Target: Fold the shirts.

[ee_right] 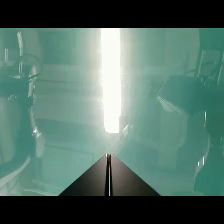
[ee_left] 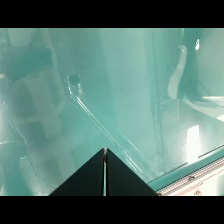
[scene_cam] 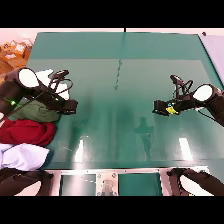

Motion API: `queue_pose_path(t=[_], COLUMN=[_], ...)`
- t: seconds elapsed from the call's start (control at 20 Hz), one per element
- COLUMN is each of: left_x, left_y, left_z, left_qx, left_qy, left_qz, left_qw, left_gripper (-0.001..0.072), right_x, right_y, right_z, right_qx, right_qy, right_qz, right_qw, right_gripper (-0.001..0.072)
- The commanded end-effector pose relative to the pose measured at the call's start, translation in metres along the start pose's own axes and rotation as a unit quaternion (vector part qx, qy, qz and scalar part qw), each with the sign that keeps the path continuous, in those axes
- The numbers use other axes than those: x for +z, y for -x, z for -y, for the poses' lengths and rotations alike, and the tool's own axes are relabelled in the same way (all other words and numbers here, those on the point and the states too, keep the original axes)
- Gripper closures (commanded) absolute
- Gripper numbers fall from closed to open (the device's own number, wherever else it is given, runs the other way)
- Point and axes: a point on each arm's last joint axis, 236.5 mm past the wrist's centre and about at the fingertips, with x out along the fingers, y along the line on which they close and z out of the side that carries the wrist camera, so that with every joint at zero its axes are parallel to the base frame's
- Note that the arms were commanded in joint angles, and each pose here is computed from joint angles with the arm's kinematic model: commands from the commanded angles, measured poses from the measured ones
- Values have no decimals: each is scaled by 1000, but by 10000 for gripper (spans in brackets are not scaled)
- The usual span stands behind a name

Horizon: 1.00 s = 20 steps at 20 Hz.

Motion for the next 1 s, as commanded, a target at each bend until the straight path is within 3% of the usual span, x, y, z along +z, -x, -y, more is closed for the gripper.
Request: queue_pose_path(t=[0.0, 0.5, 0.85, 0.9, 0.95], left_x=[-1, 0, 52, 60, 69], left_y=[-1, 0, 5, 8, 13], left_z=[0, 0, -1, -12, -37], left_qx=[0, 0, 2, 28, 84], left_qy=[0, 0, 1, -17, -45], left_qz=[-1, 0, 111, 128, 145], left_qw=[1000, 1000, 994, 991, 985], left_gripper=[684, 685, 684, 612, 168], right_x=[-1, -1, 5, 5, 8], right_y=[0, -2, -2, -2, -3], right_z=[0, 1, 0, 0, 1], right_qx=[0, 0, 1, 0, 0], right_qy=[0, -1, -1, -1, -2], right_qz=[-1, -3, 10, 11, 15], right_qw=[1000, 1000, 1000, 1000, 1000], right_gripper=[695, 695, 694, 693, 692])
